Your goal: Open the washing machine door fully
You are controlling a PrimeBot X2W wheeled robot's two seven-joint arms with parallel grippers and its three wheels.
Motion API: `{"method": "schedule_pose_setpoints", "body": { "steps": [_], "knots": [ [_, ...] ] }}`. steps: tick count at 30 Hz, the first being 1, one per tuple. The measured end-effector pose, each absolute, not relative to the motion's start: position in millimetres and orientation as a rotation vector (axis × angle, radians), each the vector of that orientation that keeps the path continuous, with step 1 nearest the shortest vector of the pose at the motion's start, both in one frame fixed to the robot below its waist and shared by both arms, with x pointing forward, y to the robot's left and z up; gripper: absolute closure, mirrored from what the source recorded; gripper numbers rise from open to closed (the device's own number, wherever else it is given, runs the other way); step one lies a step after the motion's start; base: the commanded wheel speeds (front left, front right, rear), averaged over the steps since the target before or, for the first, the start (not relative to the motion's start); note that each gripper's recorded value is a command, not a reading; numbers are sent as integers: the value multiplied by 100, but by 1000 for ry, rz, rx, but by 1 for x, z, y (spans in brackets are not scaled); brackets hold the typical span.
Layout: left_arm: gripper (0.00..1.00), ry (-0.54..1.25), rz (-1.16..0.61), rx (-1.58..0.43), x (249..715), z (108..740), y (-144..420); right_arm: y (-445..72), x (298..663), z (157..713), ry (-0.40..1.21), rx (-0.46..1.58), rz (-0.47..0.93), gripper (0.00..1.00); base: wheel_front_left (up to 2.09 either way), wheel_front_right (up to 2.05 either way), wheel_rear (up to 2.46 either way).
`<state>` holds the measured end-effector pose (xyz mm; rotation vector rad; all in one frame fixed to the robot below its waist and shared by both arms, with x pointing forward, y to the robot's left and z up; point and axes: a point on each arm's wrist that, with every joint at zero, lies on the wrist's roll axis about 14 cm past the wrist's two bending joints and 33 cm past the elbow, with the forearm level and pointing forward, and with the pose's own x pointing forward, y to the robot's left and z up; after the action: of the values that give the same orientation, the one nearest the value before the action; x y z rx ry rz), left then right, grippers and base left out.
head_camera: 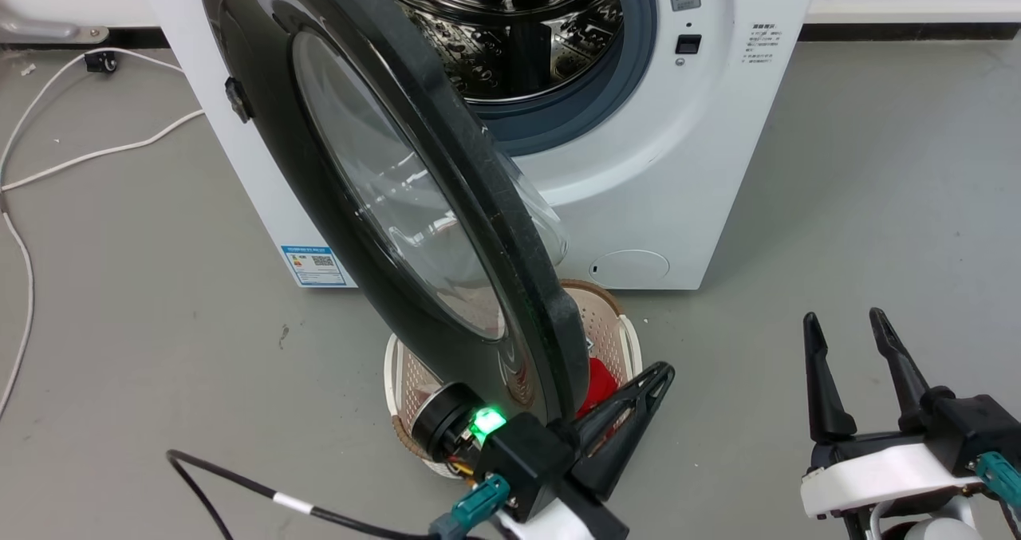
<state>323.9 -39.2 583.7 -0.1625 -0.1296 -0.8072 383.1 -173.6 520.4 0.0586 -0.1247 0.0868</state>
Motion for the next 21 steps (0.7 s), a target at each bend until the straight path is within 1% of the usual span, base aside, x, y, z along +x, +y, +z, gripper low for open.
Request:
{"method": "schedule_pose_setpoints", "body": {
  "steps": [6, 14, 21],
  "knots": [
    [100, -131, -766, -158, 342, 579, -41, -174, 384, 520, -124, 67, 83, 0, 0, 0, 0],
    [100, -66, -731, -159, 359, 561, -42, -176, 382, 517, -114, 82, 76, 0, 0, 0, 0],
    [100, -46, -665, -170, 372, 551, -31, -174, 382, 516, -112, 92, 80, 0, 0, 0, 0]
  ]
}}
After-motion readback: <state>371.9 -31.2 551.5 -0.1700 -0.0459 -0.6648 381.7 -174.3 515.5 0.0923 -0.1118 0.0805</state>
